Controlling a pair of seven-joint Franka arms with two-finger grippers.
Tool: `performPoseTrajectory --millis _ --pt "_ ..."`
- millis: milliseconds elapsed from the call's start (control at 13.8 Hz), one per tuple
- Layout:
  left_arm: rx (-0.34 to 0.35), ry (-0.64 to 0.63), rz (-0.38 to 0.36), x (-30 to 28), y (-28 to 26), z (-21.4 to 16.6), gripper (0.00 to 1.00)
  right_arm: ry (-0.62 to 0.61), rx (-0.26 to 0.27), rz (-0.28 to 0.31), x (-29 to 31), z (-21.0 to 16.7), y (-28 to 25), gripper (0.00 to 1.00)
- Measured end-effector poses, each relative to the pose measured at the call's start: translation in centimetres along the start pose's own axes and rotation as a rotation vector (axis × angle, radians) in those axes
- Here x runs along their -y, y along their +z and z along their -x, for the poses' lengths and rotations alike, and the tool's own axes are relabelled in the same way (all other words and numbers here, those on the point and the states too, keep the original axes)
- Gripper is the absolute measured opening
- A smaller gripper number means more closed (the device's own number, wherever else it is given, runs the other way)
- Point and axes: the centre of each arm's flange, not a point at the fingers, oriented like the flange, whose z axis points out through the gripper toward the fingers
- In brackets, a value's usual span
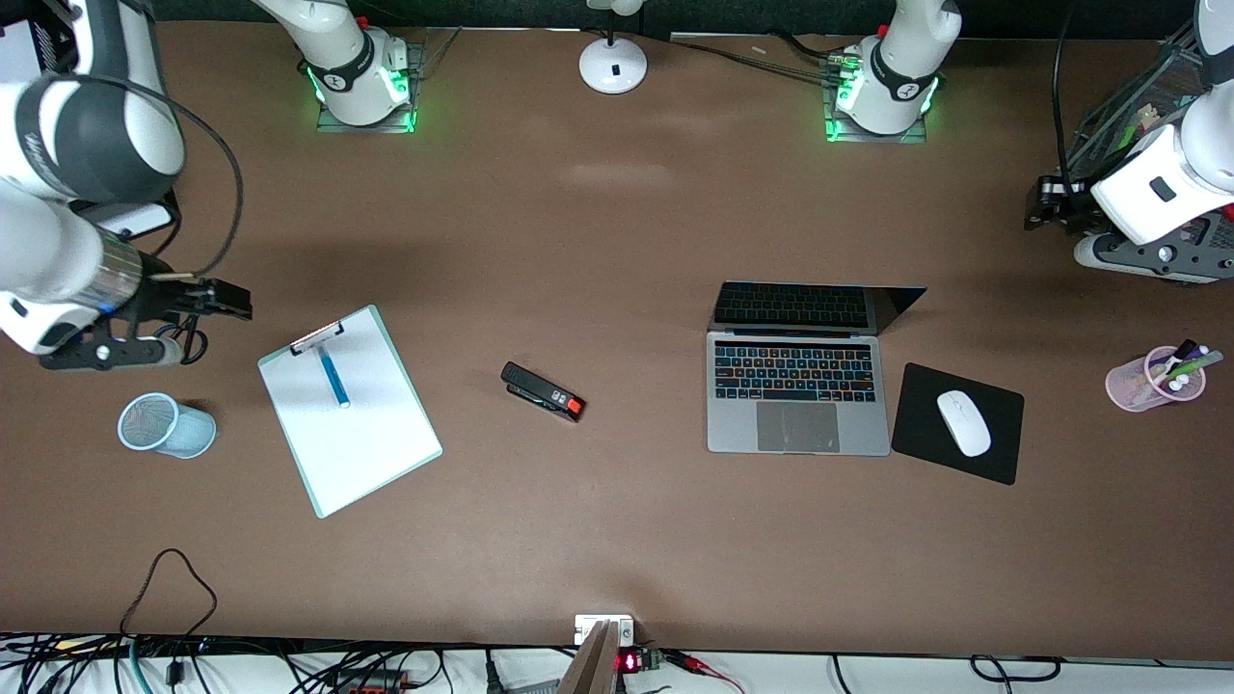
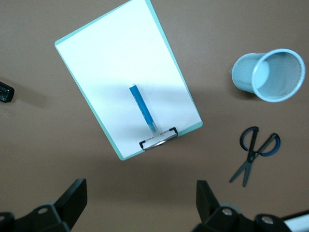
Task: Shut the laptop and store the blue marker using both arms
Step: 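Move the right gripper down to the blue marker on the clipboard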
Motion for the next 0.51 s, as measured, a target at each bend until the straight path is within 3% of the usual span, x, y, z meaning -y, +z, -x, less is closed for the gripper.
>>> performPoseTrajectory --millis 217,507 --pt "0.008 0.005 0.0 -0.2 0.2 -0.1 0.11 -0.067 -0.03 0.005 1.1 -0.6 3.7 1.0" --pt "0.013 0.009 0.0 -0.4 0.4 -0.2 0.04 -0.203 -0.076 0.015 1.5 -0.9 9.1 1.0"
